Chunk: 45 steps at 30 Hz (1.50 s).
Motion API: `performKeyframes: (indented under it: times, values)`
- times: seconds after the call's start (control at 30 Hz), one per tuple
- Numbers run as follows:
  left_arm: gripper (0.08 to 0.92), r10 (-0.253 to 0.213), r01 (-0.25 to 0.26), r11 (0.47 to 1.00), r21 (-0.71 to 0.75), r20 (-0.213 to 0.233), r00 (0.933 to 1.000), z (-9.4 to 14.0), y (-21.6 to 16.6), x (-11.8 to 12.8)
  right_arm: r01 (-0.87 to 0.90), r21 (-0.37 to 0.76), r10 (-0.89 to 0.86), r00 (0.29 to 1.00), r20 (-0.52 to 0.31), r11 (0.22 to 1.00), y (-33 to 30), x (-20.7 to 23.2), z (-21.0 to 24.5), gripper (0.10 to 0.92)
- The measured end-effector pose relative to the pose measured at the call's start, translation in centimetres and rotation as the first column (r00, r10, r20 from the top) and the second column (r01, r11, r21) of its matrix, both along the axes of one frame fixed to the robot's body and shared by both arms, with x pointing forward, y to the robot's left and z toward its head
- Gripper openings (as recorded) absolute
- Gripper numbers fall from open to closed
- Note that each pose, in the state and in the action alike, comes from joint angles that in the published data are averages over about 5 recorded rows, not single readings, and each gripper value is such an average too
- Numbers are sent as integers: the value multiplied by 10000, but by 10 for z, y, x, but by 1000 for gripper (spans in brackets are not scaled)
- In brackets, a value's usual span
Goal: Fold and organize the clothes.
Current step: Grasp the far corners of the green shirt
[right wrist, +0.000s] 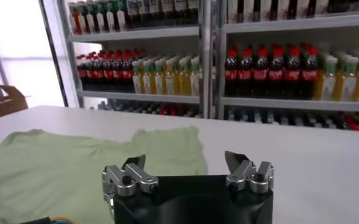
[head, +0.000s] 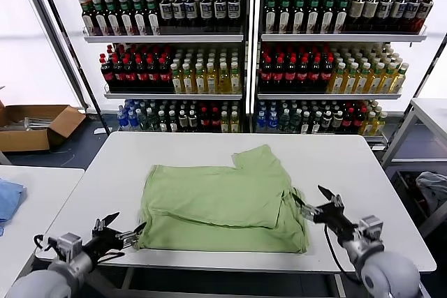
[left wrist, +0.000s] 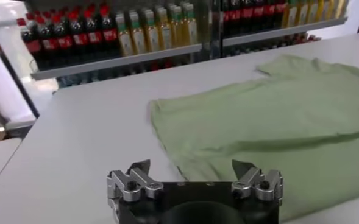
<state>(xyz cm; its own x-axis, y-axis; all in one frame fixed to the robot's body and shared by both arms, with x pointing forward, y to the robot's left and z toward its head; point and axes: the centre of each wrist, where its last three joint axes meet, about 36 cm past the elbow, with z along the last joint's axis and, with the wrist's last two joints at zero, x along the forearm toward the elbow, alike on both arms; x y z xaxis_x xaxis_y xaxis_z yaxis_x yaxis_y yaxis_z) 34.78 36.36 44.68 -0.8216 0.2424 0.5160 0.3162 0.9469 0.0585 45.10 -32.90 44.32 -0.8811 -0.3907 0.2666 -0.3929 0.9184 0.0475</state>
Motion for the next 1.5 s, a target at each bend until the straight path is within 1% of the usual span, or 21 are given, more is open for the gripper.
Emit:
performKeyframes:
  times: [0.23,0.4,0.53,0.67,0.8,1.0,1.13,1.3,1.4,1.5]
  values:
    - [823,-245,243,9992,-302,-60,9997,-11,7,63,-627,18,627,9977,-251,9980,-2,76,-1,823]
    - [823,-318,310,9979,-562,-146,9994,-17,8,111,-802,2,800,9951,-578,9968,3,120,-5,823]
    - [823,-224,206,9970,-751,-232,9995,-20,12,149,-846,-29,840,9927,-861,9964,8,149,-10,823]
    - [823,-35,6,9965,-841,-343,9994,-20,19,184,-827,-104,810,9905,-1115,9965,15,172,-14,823]
    - [823,186,-226,9962,-845,-478,9987,-20,23,211,-820,-164,790,9876,-1358,9965,23,188,-20,823]
    - [823,402,-471,9941,-973,-714,9966,-25,23,232,-811,-214,761,9816,-1751,9965,33,203,-33,823]
    - [823,490,-588,9926,-1067,-918,9946,-30,19,239,-780,-297,710,9790,-1910,9965,41,211,-37,823]
    - [823,473,-610,9914,-1158,-1176,9919,-38,11,244,-825,-491,703,9748,-2116,9954,50,216,-43,822]
    - [823,488,-641,9911,-1166,-1294,9904,-43,7,247,-831,-606,675,9721,-2246,9947,53,217,-46,786]
    - [823,496,-658,9908,-1185,-1352,9896,-46,3,250,-847,-704,659,9694,-2365,9939,55,218,-48,705]
